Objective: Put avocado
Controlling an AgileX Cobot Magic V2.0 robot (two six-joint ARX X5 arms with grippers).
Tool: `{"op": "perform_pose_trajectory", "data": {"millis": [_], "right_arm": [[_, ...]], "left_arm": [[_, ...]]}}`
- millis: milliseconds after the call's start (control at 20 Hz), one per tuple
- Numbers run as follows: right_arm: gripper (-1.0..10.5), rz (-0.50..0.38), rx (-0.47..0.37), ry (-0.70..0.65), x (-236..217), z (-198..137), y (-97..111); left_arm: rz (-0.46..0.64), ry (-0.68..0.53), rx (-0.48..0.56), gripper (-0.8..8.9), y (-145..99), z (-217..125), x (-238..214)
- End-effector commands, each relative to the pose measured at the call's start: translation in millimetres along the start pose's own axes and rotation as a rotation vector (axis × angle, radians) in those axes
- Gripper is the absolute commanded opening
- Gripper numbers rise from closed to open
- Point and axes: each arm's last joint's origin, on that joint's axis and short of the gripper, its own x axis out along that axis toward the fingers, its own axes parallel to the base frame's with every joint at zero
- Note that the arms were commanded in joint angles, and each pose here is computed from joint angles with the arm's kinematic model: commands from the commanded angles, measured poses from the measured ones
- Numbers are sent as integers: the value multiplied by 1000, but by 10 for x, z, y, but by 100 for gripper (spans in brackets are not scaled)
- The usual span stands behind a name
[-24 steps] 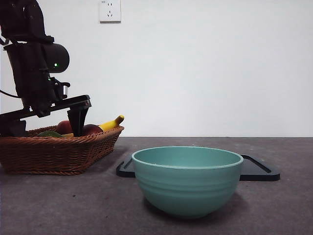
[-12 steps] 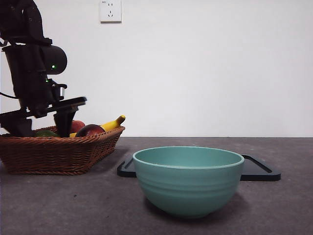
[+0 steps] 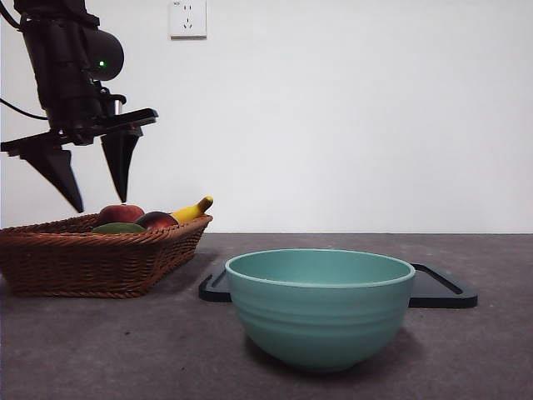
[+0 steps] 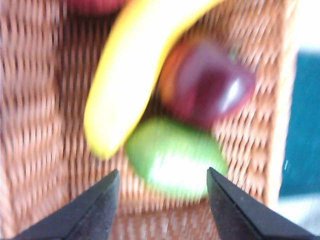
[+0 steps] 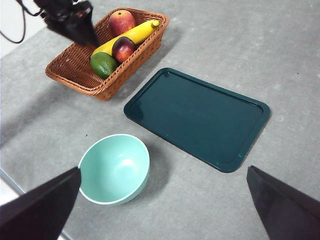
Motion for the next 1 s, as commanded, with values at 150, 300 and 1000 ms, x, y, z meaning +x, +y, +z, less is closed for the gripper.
{"op": "perform_pose_trajectory", "data": {"millis": [150, 300, 1000], "right_arm": [[686, 4, -14, -20, -28, 42, 17], [686, 4, -14, -19, -28, 42, 17], [686, 8, 5, -19, -28, 42, 18]], "left_arm": [[0, 57, 33, 568, -90, 58, 238], [-5, 52, 20, 563, -160, 98, 389], [14, 141, 23, 90, -164, 121, 820]]}}
